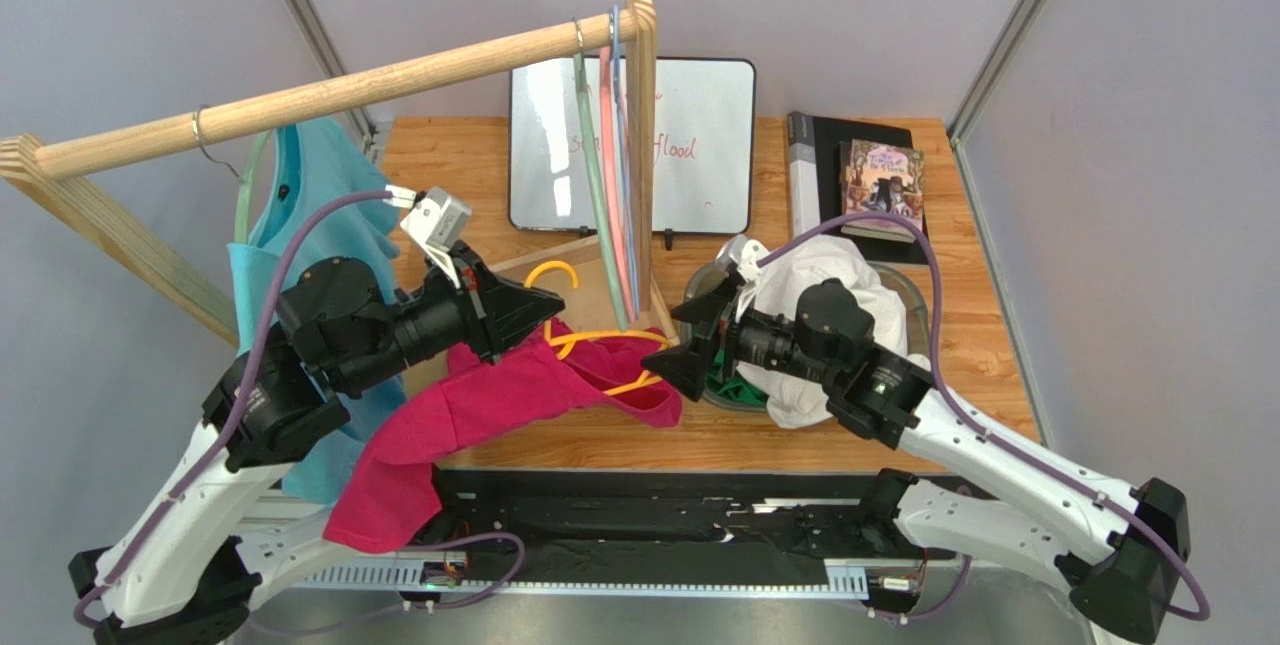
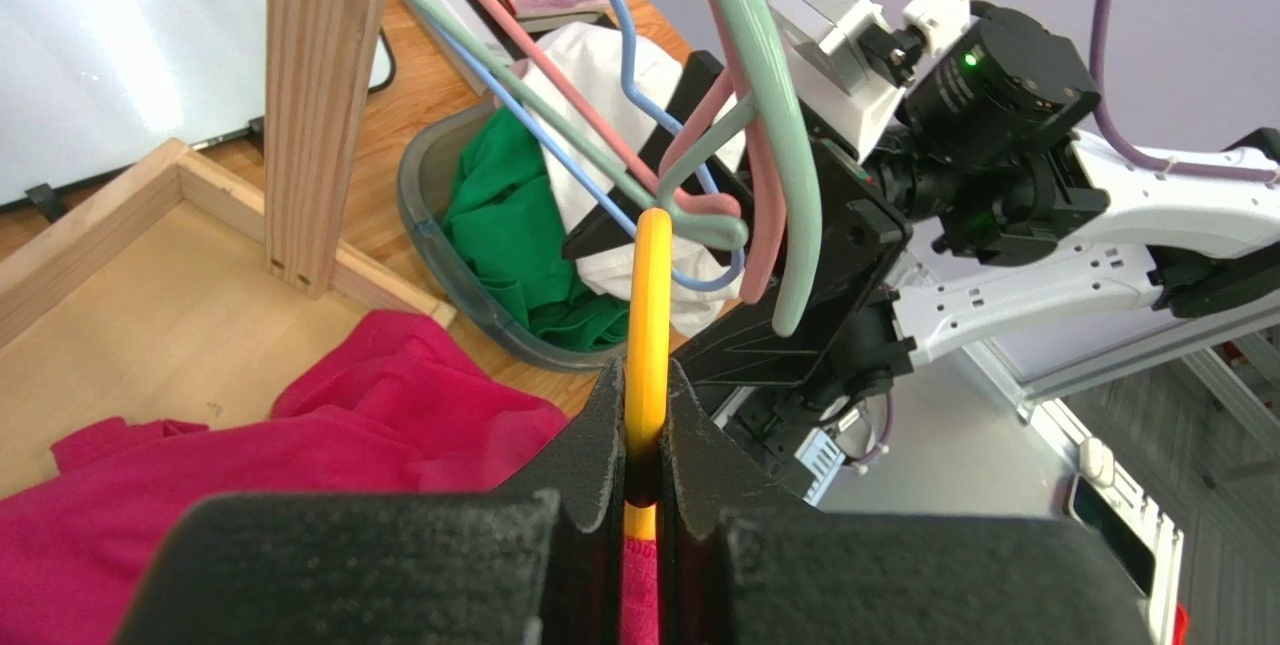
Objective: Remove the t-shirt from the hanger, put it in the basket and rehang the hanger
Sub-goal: Remove the tshirt from the hanger
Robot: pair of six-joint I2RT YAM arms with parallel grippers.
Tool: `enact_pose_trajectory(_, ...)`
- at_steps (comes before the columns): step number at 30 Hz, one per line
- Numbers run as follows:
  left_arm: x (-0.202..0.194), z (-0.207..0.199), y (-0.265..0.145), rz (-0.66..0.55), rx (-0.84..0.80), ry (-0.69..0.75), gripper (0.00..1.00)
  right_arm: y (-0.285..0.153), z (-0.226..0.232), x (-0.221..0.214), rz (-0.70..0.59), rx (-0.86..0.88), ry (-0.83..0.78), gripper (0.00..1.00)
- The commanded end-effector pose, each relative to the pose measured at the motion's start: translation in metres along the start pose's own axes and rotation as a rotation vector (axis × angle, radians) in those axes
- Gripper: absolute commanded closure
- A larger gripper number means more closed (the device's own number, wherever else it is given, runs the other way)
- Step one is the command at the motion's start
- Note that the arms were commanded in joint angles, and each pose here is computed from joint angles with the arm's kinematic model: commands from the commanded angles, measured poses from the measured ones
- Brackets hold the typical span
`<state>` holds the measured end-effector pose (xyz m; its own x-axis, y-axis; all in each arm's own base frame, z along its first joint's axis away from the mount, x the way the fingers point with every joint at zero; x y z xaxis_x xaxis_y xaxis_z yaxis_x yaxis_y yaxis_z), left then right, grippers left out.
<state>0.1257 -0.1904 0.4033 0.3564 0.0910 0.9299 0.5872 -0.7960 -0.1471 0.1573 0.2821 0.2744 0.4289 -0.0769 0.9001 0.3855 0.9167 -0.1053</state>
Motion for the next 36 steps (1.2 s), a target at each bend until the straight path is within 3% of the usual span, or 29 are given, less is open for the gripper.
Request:
enact_pose_trajectory(1, 0.024, -0.013, -0.014, -0.083, -0.046, -0.014, 1.0, 0.007, 0.034, 0.025, -0.019, 0.24, -0.102, 0.05)
enact_pose_trajectory(6, 0.027, 0.001, -0.027, -0.112, 0.05, -0.021, 1.0, 0.004, 0.004, 0.03, -0.063, 0.005, 0.017, 0.06)
enact_pose_trajectory(17, 0.029, -0.004, -0.046, -0.162, 0.014, -0.008, 1.0, 0.0, 0.02, 0.028, -0.082, 0.11, 0.013, 0.09)
enact_pose_trajectory(22, 0.032, -0.014, -0.049, -0.17, -0.044, -0.002, 1.0, -0.004, 0.048, 0.019, -0.053, 0.315, 0.002, 0.18)
enact_pose_trajectory(24, 0.034, -0.015, -0.05, -0.179, -0.053, -0.003, 1.0, -0.001, 0.047, 0.017, -0.046, 0.318, 0.01, 0.2)
enact_pose_trajectory(27, 0.034, -0.013, -0.051, -0.181, -0.036, -0.011, 1.0, 0.002, 0.031, 0.017, -0.046, 0.198, 0.045, 0.21)
enact_pose_trajectory(31, 0.034, 0.005, -0.057, -0.199, 0.077, -0.04, 1.0, -0.009, -0.002, 0.03, -0.132, -0.07, 0.157, 0.15)
enact_pose_trajectory(36, 0.032, 0.027, -0.068, -0.238, 0.206, -0.057, 1.0, -0.027, 0.005, 0.023, -0.143, -0.183, 0.453, 0.12)
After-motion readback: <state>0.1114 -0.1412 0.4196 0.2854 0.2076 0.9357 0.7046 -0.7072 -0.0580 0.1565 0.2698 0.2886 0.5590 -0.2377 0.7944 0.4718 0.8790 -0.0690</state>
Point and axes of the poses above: each gripper's point midway between its finger pads, its own y axis out along the fingers, its own z axis along the line the jaws close on, x = y × z, the point moved 2 cm from there along -y, back along the fingers, and after that the axes turned 7 degrees about y, right-handed, at the moved point
